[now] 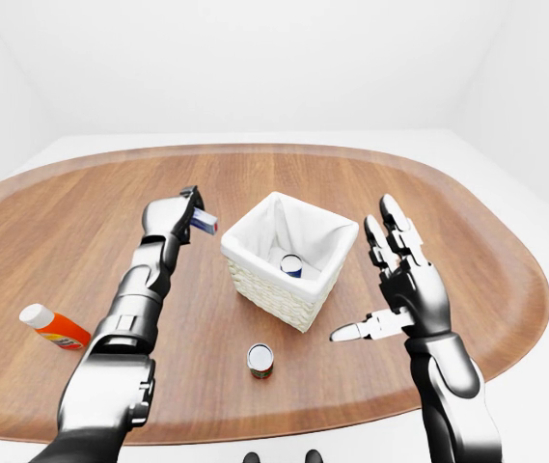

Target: Pick up the alphabet soup and the cream cheese box, and put them in the basket.

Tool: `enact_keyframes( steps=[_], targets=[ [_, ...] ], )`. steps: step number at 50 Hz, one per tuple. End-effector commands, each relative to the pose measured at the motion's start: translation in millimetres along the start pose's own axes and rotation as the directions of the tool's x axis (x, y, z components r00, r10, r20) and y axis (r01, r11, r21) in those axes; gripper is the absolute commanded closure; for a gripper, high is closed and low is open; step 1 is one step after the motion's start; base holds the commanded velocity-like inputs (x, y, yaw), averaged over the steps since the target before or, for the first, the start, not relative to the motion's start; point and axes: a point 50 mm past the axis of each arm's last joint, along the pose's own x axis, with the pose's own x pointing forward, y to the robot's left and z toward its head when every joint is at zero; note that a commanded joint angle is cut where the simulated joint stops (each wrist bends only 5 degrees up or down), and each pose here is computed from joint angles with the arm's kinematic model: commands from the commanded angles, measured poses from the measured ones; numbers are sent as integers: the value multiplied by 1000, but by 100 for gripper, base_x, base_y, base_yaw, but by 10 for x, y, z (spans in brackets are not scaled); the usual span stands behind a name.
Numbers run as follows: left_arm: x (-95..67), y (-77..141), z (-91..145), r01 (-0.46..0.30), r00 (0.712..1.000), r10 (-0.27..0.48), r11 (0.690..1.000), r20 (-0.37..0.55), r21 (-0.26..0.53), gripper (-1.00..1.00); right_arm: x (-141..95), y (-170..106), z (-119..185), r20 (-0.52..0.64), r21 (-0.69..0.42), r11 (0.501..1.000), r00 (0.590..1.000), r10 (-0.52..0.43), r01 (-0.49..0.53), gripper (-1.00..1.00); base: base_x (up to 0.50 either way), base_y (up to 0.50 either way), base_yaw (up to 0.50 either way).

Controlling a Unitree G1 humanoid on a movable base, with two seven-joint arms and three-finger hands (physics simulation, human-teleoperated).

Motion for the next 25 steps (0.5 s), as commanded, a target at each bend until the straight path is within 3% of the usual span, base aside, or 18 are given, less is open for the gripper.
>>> enact_keyframes(
  steps=[1,14,25],
  targets=[
    [58,455,141,-114,991,121,988,55,-108,100,-7,12,-4,-4,-2,1000,1000,5,-5,-100,0,0,0],
    [-27,596,396,-129,977,149,983,154,-131,100,-4,-5,8,3,-2,1000,1000,-1,1,-100,0,0,0],
    [-121,549,638,-99,964,134,982,230,-158,100,2,-21,11,6,0,1000,1000,-9,9,-100,0,0,0]
  ],
)
